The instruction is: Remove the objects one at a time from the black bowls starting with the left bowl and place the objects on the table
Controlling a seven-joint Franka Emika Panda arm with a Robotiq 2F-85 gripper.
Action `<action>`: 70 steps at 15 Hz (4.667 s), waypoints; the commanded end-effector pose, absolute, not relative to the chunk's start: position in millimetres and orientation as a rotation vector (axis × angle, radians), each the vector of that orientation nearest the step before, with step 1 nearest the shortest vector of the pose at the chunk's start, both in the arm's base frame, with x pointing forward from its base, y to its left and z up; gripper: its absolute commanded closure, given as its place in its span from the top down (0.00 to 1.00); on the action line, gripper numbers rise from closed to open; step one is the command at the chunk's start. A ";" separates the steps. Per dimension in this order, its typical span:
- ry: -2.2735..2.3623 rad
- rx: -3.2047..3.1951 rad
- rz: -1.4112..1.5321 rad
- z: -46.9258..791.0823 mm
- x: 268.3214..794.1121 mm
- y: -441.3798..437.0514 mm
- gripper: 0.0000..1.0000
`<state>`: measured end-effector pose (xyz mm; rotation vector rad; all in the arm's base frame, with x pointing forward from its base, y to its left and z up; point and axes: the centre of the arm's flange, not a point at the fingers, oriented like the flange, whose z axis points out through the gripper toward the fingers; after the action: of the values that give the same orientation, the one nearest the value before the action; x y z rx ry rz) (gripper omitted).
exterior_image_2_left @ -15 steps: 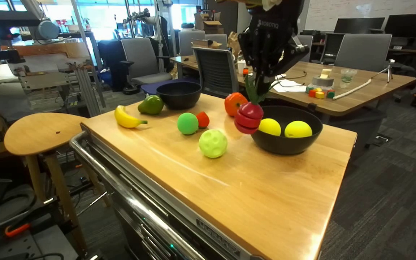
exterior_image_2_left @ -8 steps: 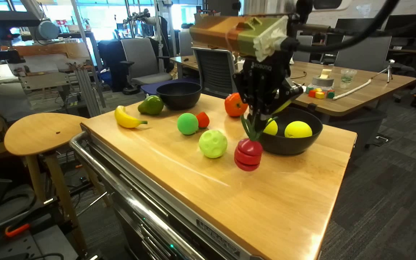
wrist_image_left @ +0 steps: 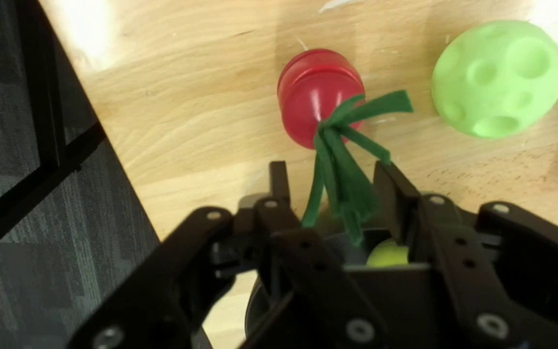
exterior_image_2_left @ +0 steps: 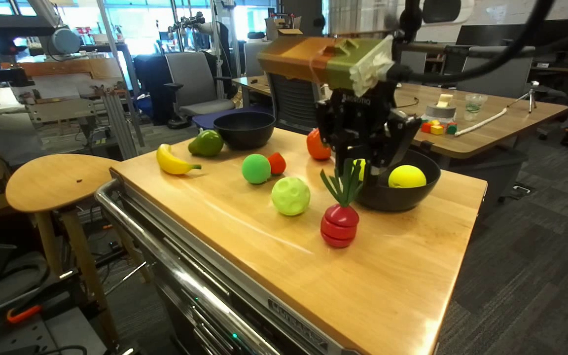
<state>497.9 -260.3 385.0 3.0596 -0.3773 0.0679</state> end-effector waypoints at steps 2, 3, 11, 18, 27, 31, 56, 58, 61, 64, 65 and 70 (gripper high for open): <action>-0.006 3.040 -0.012 479.1 514.6 -269.9 0.89; 0.074 3.044 -0.030 497.7 523.8 -272.3 0.97; 0.022 3.102 0.168 484.5 527.0 -254.6 1.00; -0.287 3.221 0.256 437.6 578.9 -253.2 1.00; -0.402 3.201 0.198 392.2 603.4 -253.5 0.80; -0.438 3.188 0.205 380.1 611.4 -257.2 0.74; -0.567 3.153 0.184 332.0 625.3 -270.2 0.68; -0.574 3.170 0.191 335.4 624.4 -268.4 0.69; -0.590 3.196 0.196 340.2 623.3 -266.3 0.69; -0.618 3.221 0.212 345.2 623.2 -265.7 0.70; -0.630 3.230 0.220 346.5 623.2 -266.0 0.69; -0.649 3.240 0.229 342.2 622.9 -266.3 0.68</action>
<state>622.0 -266.5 335.7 3.2139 -0.6517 0.1976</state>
